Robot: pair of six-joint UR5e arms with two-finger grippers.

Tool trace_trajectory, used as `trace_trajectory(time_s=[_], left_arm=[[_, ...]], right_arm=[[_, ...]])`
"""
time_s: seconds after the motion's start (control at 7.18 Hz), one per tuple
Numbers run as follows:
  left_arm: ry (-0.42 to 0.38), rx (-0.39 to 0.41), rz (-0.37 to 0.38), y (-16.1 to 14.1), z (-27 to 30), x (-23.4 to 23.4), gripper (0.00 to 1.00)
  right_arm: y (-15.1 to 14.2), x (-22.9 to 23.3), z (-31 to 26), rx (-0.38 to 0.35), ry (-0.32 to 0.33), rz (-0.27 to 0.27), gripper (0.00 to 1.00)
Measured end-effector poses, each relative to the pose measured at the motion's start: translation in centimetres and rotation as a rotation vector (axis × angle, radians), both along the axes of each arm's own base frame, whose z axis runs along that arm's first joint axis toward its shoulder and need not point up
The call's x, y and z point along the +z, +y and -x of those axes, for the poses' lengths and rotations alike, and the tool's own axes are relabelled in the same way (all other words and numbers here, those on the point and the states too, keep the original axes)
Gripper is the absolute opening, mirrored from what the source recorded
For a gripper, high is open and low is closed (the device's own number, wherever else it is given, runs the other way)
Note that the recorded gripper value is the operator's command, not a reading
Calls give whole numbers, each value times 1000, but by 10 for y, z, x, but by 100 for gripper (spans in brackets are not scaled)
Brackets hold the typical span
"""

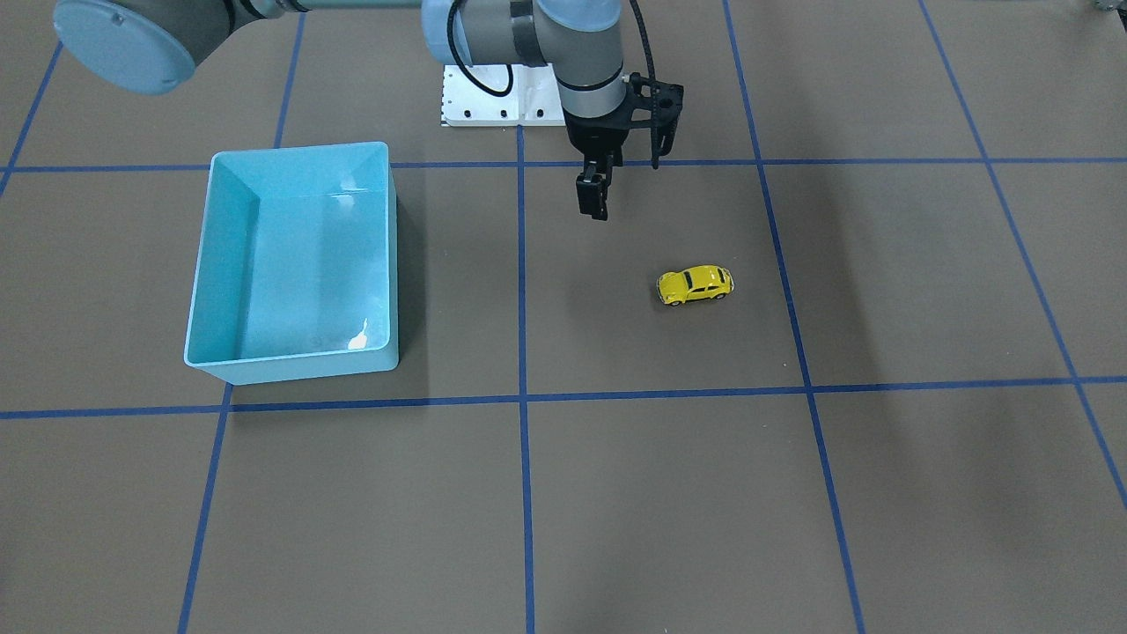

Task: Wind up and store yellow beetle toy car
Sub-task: 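Lower the right gripper onto the yellow car and grasp it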

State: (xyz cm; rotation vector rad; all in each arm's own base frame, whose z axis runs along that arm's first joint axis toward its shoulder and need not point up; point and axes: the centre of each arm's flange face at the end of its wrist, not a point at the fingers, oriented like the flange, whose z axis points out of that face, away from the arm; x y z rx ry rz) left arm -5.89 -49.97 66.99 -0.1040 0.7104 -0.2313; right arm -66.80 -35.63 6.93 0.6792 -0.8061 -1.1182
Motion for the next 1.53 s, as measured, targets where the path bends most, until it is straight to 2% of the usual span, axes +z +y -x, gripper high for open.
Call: trace_trajectory(time_s=[0.28, 0.56, 0.7, 0.97, 1.25, 1.53], left_arm=[[-15, 0, 4, -1, 2, 4, 100], [-17, -1, 3, -3, 2, 5, 100], [-16, -1, 3, -3, 2, 5, 100], [-17, -1, 5, -3, 2, 6, 100], [-17, -1, 9, -4, 2, 8, 100], [-17, -1, 12, -5, 2, 9, 100]], right_arm=[[-19, 18, 47, 10, -74, -84, 100], [-18, -13, 52, -8, -133, -134, 100], [-15, -20, 54, -29, -141, -160, 100], [-15, -19, 56, -53, -133, -208, 100], [-38, -7, 60, -27, -84, -269, 100], [-63, -4, 62, 5, -61, -281, 100]])
